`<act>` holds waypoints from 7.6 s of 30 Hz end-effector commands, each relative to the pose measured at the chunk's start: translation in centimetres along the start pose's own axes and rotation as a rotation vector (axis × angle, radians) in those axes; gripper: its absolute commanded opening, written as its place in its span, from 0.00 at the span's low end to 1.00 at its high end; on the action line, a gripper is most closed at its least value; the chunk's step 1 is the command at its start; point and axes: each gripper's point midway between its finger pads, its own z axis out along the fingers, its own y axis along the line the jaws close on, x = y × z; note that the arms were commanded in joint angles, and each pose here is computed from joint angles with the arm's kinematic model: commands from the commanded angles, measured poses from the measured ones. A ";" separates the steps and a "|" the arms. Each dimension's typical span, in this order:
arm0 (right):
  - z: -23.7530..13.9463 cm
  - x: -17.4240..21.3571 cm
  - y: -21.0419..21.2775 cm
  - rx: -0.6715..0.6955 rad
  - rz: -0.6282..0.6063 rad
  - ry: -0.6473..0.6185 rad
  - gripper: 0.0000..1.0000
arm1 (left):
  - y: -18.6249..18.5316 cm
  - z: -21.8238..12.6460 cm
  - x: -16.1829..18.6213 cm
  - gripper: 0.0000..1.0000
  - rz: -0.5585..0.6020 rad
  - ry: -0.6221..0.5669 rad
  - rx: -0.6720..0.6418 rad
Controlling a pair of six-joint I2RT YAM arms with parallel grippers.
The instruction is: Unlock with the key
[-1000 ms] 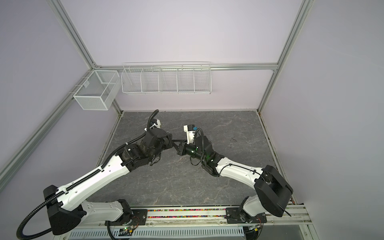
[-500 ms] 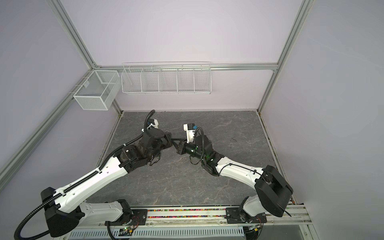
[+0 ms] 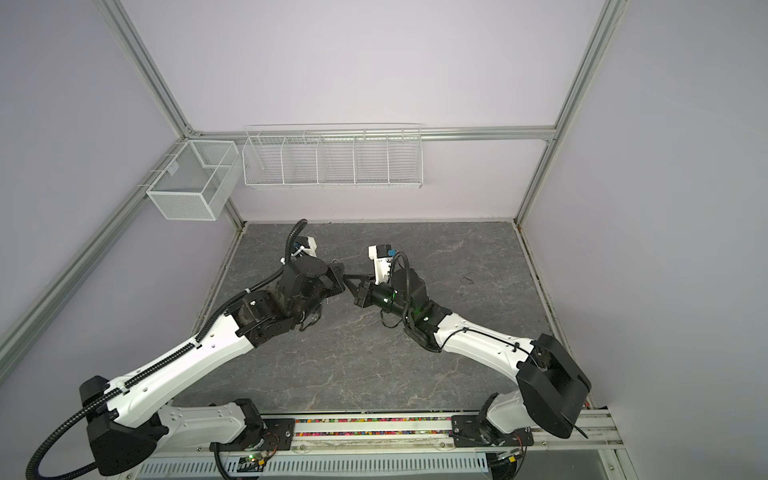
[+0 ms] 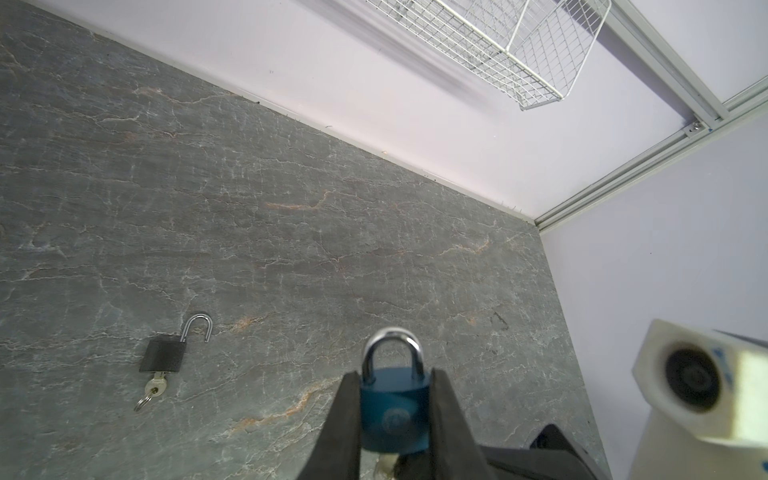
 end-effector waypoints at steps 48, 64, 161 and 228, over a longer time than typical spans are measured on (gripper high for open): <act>-1.6 -0.8 2.7 -0.117 0.138 -0.004 0.06 | -1.4 -0.2 3.7 0.00 -0.115 0.120 0.163; -2.3 -3.2 4.2 -0.271 0.207 -0.068 0.06 | -1.7 -1.5 2.1 0.00 -0.189 0.097 0.284; -1.8 -0.4 -5.6 0.377 -0.309 0.554 0.76 | 0.3 0.2 6.6 0.00 0.659 0.041 0.419; -13.2 -2.5 -12.6 0.664 -0.185 0.328 0.79 | -3.2 2.5 10.8 0.00 0.518 0.193 0.335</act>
